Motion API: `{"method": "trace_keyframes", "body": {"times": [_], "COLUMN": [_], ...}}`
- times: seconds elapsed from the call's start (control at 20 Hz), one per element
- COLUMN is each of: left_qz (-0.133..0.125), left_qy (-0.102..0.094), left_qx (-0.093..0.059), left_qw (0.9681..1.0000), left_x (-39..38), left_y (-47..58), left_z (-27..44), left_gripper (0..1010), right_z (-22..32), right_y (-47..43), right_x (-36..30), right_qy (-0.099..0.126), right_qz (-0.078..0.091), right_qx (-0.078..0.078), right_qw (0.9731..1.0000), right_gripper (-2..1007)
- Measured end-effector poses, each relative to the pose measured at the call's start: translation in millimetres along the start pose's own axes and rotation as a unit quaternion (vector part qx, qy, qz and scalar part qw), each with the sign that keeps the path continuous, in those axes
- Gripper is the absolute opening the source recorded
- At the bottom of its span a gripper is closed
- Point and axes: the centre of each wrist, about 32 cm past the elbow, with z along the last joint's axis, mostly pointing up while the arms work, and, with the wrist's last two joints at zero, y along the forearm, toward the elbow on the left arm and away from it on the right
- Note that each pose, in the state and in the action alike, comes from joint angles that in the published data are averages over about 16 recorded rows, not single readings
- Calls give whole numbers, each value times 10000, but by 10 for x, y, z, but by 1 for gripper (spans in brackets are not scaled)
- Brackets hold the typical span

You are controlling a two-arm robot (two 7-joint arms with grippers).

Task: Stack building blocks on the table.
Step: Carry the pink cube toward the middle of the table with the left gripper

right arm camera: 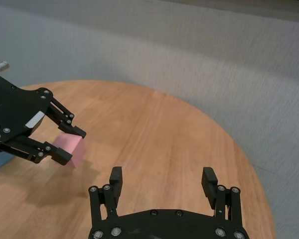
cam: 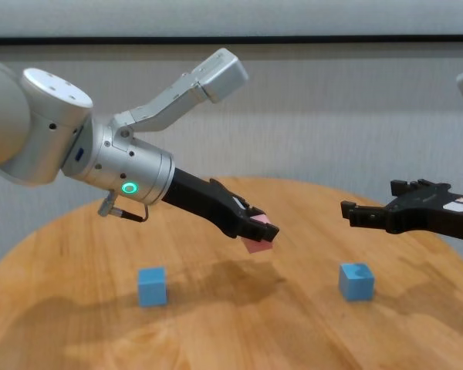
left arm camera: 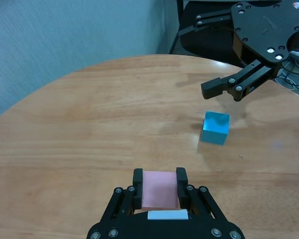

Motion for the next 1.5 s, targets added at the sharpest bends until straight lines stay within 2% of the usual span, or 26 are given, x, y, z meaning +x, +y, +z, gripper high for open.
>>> {"method": "trace_keyframes", "body": {"times": [0.6,1.5], "left_qz": [42,182], "left_qy": [3,54], "left_qx": [1,127], "left_qw": [10000,9997], "left_x": [-4,12], "left_y": [8,24], "left_z": [-3,-16], "left_gripper": [408,408], "right_z": [0,0], "right_y": [0,0], "right_x": [0,0], "right_qy": [0,0], "right_qz": [0,0], "right_qx": [0,0], "right_qw": [10000,10000], "right_gripper": [1001,1001]}}
